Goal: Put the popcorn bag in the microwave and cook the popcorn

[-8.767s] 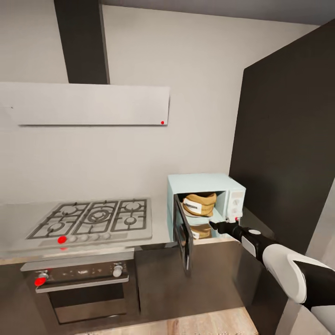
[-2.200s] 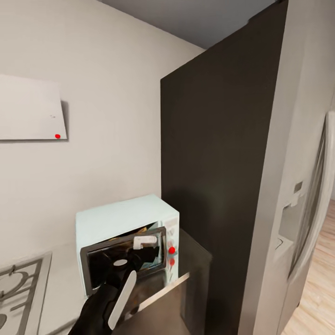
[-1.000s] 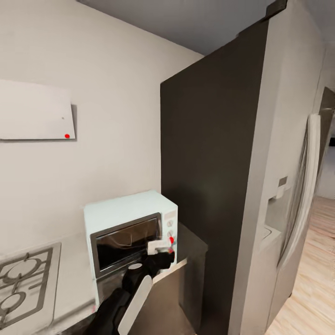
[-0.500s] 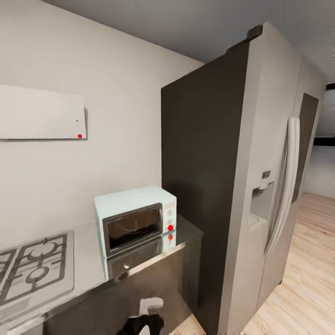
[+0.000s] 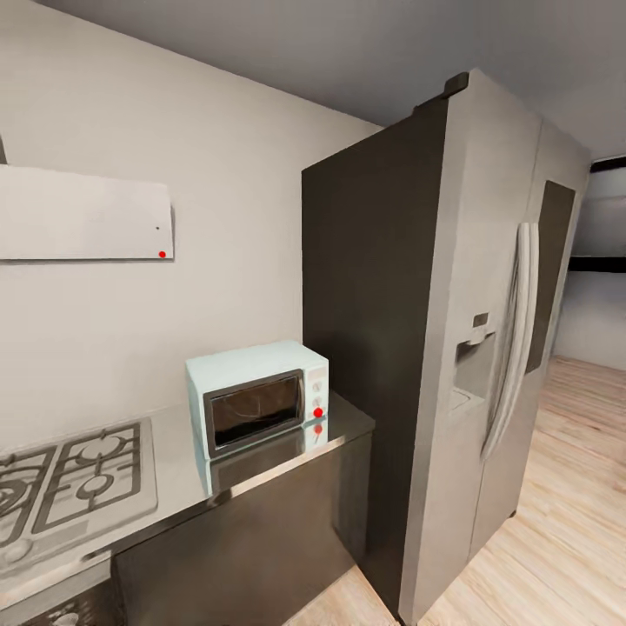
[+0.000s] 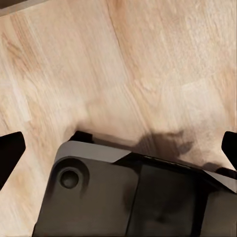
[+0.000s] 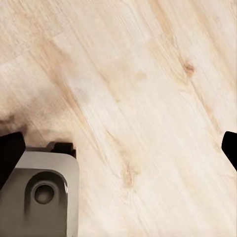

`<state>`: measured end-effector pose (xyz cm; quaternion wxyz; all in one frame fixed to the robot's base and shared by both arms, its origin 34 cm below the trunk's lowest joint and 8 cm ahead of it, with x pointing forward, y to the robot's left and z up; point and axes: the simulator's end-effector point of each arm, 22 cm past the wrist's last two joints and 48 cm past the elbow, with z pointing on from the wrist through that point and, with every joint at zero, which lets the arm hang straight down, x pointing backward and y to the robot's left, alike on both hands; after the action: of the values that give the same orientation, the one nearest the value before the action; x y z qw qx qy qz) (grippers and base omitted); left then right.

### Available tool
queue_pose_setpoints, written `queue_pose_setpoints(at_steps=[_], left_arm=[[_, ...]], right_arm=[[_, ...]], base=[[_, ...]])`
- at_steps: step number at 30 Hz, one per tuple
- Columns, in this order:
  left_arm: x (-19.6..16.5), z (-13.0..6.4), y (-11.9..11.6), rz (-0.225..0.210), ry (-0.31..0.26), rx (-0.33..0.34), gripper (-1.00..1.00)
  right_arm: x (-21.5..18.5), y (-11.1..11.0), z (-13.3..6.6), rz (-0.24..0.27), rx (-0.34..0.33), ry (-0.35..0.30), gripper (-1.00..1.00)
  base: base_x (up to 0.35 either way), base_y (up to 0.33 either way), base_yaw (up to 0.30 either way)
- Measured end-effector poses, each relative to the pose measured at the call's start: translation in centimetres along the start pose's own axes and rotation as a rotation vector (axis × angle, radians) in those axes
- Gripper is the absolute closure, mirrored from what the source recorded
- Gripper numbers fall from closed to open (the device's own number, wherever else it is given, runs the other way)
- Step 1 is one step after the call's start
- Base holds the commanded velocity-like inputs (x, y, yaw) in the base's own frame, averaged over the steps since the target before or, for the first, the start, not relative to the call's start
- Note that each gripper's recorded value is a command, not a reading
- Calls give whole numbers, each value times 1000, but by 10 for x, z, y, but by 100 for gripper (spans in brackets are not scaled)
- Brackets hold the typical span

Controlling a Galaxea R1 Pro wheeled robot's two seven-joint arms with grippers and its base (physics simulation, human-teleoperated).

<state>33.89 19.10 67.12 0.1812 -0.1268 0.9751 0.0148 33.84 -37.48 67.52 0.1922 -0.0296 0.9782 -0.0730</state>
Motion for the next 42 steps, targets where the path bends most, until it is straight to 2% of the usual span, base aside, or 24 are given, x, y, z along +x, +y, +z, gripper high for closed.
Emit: queue_pose_setpoints(at_steps=[3,6,10,18,25,38,40,42], left_arm=[[1,3,18,0,1,-23,-100],[2,6,47,1,1,-57,-100],[-1,7,60,3,-2,-66,-100],[9,7,61,11,9,-66,-100],[11,8,61,13,15,-67,-100],[16,8,61,15,26,-68,-100],[17,8,60,15,28,-68,-100],[18,9,60,16,30,-68,-100]], right_arm=[[-1,-2,0,-2,2,-4,-100],[-2,-4,0,-6,5,-8,-100],[-2,-6,0,-10,7,-9,-100],[0,-7,0,-11,7,-5,-100],[2,-5,1,-45,-4,2,-100],[7,-3,2,-48,-10,13,-100],[8,-2,2,-62,-13,15,-100],[9,2,2,-105,-20,19,-100]], base=[[-3,0,0],[0,0,39],[0,0,221],[0,0,267],[0,0,266],[0,0,266],[0,0,266],[0,0,266]])
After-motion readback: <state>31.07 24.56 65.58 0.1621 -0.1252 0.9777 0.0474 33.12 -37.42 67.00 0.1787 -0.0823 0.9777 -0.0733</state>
